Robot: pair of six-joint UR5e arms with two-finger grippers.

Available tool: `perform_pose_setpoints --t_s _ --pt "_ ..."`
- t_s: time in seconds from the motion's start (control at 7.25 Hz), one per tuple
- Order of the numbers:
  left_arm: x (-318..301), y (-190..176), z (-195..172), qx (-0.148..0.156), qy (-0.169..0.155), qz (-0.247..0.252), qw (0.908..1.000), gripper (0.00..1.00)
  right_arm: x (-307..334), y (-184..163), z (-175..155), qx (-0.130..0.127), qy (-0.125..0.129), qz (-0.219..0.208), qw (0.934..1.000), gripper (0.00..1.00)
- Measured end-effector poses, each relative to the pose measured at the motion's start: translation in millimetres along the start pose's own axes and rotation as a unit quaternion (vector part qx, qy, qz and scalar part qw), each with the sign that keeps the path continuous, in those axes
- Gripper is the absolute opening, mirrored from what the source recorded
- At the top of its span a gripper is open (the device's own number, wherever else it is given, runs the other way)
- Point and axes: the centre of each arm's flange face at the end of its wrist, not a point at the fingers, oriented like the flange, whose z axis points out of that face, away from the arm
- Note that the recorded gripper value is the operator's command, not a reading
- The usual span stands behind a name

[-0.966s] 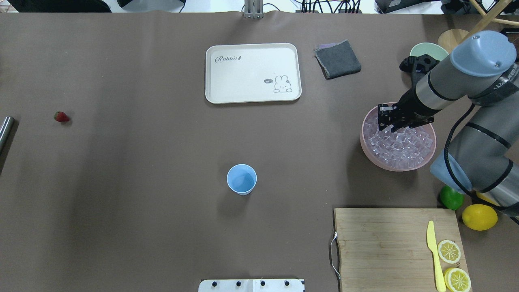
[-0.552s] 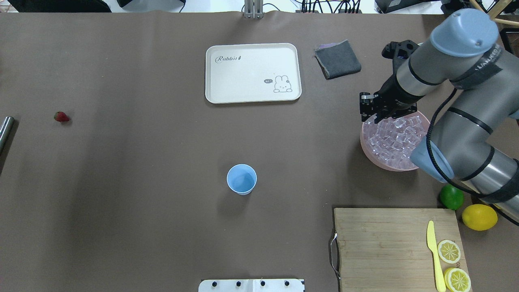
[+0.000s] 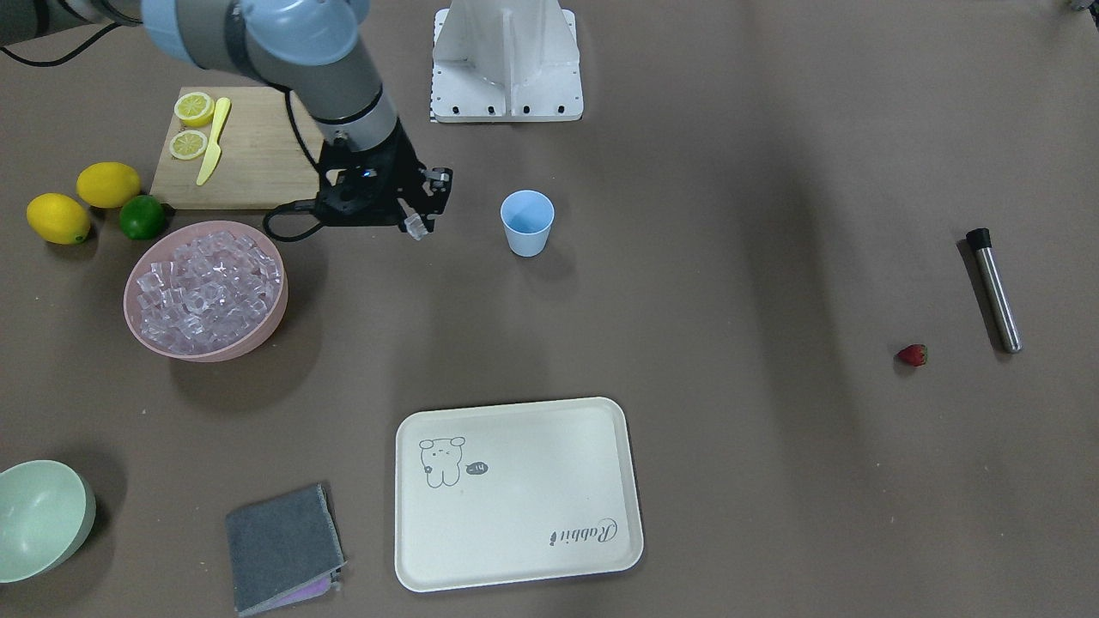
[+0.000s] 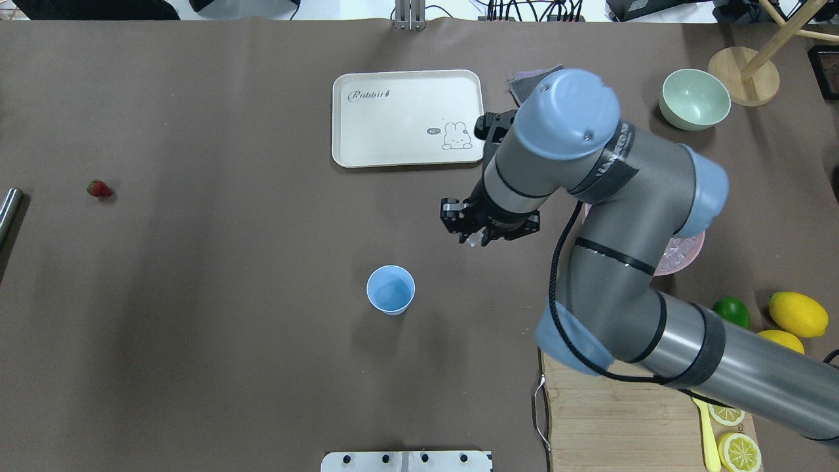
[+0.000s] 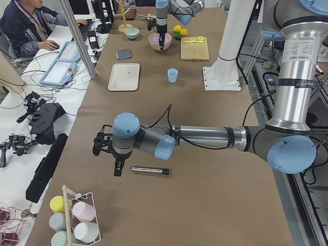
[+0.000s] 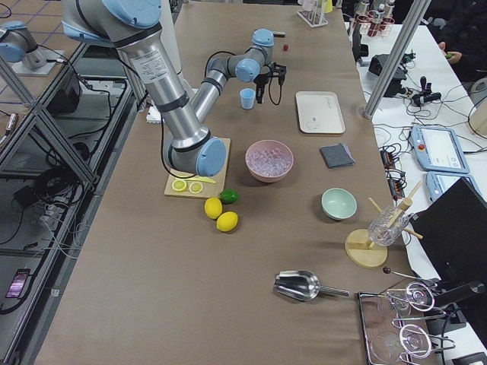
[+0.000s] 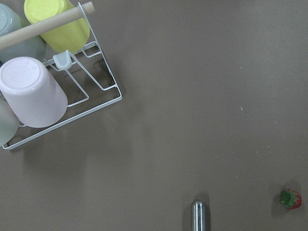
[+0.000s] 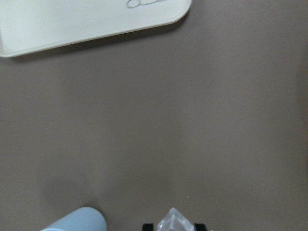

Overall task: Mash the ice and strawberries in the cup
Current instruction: 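Carry the ice cube with the right gripper over the blue cup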

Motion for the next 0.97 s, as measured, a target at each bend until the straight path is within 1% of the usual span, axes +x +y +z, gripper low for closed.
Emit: perform_pose_setpoints --t_s 0.14,0.28,0.41,0.69,0.97 --pt "1 1 -2 0.001 0.0 0.001 1.0 0.98 -27 22 7 0.001 -0.004 -0.011 0.9999 0.29" --pt "2 4 -3 0.001 0.0 0.001 1.0 0.98 -49 37 16 0.004 -0.002 -0.019 0.9998 0.29" --pt "3 8 -5 0.002 0.001 0.001 1.0 0.98 -68 45 26 0.007 0.002 -0.024 0.9997 0.29" --pt "2 15 -5 0.0 0.002 0.0 1.0 0.98 -86 56 43 0.015 0.012 -0.031 0.9993 0.29" --pt "1 21 -5 -0.002 0.002 -0.001 1.0 0.98 -95 63 50 0.02 0.015 -0.037 0.999 0.3"
